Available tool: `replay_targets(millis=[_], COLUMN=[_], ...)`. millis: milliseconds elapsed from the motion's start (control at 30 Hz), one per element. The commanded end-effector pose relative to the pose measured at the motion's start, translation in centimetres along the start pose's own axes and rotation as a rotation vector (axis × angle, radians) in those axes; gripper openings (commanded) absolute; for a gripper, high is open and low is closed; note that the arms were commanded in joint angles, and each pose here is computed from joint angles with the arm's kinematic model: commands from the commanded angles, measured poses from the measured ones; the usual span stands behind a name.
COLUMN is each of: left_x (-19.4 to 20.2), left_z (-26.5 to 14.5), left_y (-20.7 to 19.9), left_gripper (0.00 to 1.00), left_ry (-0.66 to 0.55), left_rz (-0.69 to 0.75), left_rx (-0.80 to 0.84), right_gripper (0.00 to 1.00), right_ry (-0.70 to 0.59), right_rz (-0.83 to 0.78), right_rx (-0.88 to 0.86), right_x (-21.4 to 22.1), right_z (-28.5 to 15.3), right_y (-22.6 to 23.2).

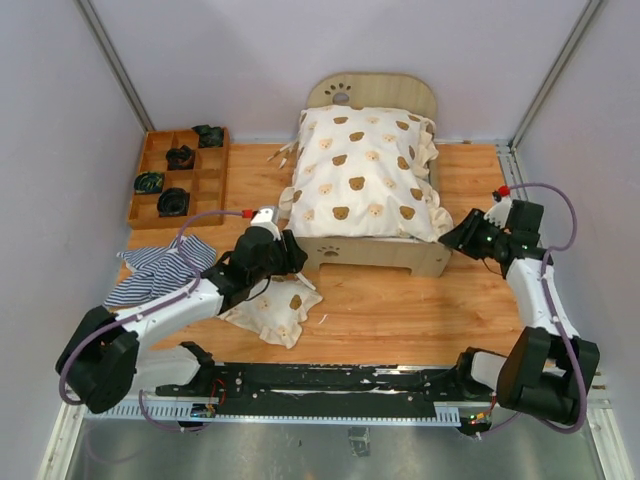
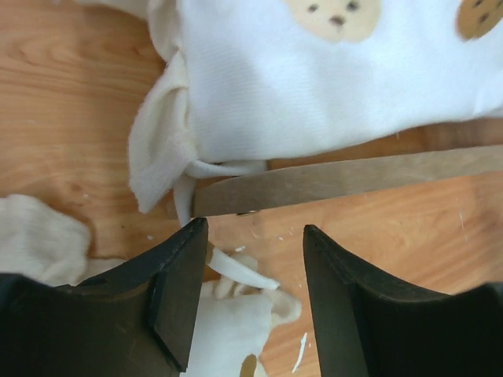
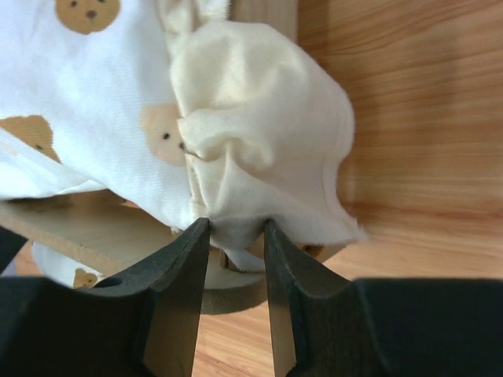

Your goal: Set up the pet bed

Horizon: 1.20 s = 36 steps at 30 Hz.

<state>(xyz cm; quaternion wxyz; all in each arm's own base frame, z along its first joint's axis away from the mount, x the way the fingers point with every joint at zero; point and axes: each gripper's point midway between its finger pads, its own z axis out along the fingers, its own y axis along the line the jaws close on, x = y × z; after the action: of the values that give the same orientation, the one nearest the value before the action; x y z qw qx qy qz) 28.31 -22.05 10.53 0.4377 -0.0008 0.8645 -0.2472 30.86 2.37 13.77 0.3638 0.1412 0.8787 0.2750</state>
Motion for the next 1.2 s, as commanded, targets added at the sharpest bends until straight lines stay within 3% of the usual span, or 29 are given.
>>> replay_targets(millis=[0, 200, 333, 500, 667, 833, 1000, 1167], left_x=[-5.4, -8.2, -8.9, -9.2, -9.8, -10.2, -9.3, -8.1], left_z=[-2.1, -5.9, -7.0, -6.9, -6.1, -5.6, -4.9, -4.5], left_y=[0.5, -0.2, -1.7, -3.2, -3.6, -3.9, -6.0, -7.4], left_gripper=[0.57, 0.71, 0.77, 0.79, 0.79, 0.78, 0.75, 0.73], left_ry=[-0.185, -0.289, -0.305, -0.298, -0.295, -0.296, -0.203, -0.116], left_rz=[-0.020, -0.054, -0.086, -0.166, -0.222, -0.214, -0.110, -0.039], left_rx=[-0.066, -0.031, 0.047, 0.108, 0.107, 0.102, 0.188, 0.245], right_gripper=[0.35, 0.35, 0.38, 0.49, 0.51, 0.44, 0.57, 0.62], right_ry=[0.133, 0.185, 0.171, 0.017, -0.179, -0.278, -0.296, -0.268], right_rz=[0.001, -0.063, -0.120, -0.207, -0.256, -0.303, -0.365, -0.190], right_rx=[-0.131, -0.195, -0.200, 0.105, 0.203, 0.203, 0.172, 0.035], right_x=[4.7, 8.4, 8.3, 3.5, -1.2, -3.5, -7.1, -12.0], right_z=[1.4, 2.7, 2.1, 0.0, -3.3, -5.4, -4.5, -1.1], right_y=[4.3, 8.9, 10.8, 7.0, 6.6, 7.8, 8.3, 7.9])
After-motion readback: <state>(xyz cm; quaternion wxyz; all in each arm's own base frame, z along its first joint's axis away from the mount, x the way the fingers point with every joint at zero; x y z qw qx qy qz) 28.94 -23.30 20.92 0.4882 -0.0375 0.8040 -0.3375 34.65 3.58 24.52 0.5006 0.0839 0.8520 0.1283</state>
